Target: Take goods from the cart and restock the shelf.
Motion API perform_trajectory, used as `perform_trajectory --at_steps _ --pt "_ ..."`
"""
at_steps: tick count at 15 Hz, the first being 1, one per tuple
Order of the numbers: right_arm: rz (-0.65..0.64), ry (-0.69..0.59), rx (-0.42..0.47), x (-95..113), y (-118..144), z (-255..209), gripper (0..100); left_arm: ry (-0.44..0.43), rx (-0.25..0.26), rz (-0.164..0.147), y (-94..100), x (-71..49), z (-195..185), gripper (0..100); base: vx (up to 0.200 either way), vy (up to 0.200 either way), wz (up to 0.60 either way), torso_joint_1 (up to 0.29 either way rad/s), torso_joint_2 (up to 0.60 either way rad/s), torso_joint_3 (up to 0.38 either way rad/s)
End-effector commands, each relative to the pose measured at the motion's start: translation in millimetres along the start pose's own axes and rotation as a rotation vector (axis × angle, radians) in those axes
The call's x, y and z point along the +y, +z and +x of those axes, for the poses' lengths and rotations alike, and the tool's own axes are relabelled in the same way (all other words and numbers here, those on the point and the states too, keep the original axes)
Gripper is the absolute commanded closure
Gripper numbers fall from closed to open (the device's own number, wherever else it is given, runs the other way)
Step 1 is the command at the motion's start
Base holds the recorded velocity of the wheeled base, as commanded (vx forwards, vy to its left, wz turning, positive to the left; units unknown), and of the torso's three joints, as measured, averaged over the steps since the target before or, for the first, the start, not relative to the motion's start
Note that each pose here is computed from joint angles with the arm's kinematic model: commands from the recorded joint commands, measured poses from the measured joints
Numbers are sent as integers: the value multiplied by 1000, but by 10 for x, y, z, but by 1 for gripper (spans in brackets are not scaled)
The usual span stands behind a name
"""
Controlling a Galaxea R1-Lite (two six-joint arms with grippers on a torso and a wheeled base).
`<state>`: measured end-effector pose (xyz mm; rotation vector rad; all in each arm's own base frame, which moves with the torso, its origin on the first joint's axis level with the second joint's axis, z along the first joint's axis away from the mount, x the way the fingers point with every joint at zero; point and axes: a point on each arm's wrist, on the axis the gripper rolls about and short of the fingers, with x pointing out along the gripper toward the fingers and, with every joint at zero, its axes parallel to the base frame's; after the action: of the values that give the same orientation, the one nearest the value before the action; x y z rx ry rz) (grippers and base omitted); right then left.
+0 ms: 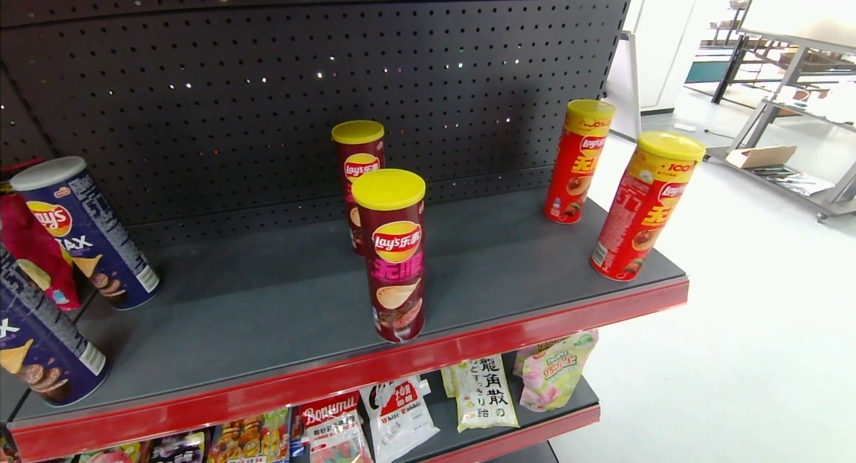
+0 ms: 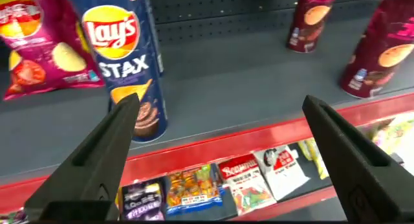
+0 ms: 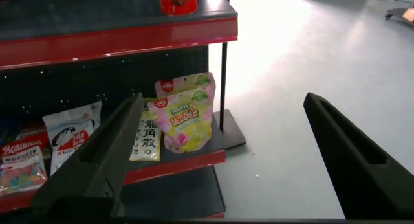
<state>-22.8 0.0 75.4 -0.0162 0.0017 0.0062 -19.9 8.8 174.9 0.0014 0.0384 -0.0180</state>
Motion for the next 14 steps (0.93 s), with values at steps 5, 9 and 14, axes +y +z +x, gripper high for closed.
perform_trajectory --at_steps 5,9,14 --pt "1 1 0 0 0 0 0 1 14 5 -4 -4 23 0 0 0 600 7 0 5" --pt "5 1 0 0 0 0 0 1 17 7 -62 -2 14 0 0 0 0 0 0 0" --pt "-3 55 -18 12 28 -5 0 -59 12 40 -593 8 -64 0 0 0 0 0 0 0"
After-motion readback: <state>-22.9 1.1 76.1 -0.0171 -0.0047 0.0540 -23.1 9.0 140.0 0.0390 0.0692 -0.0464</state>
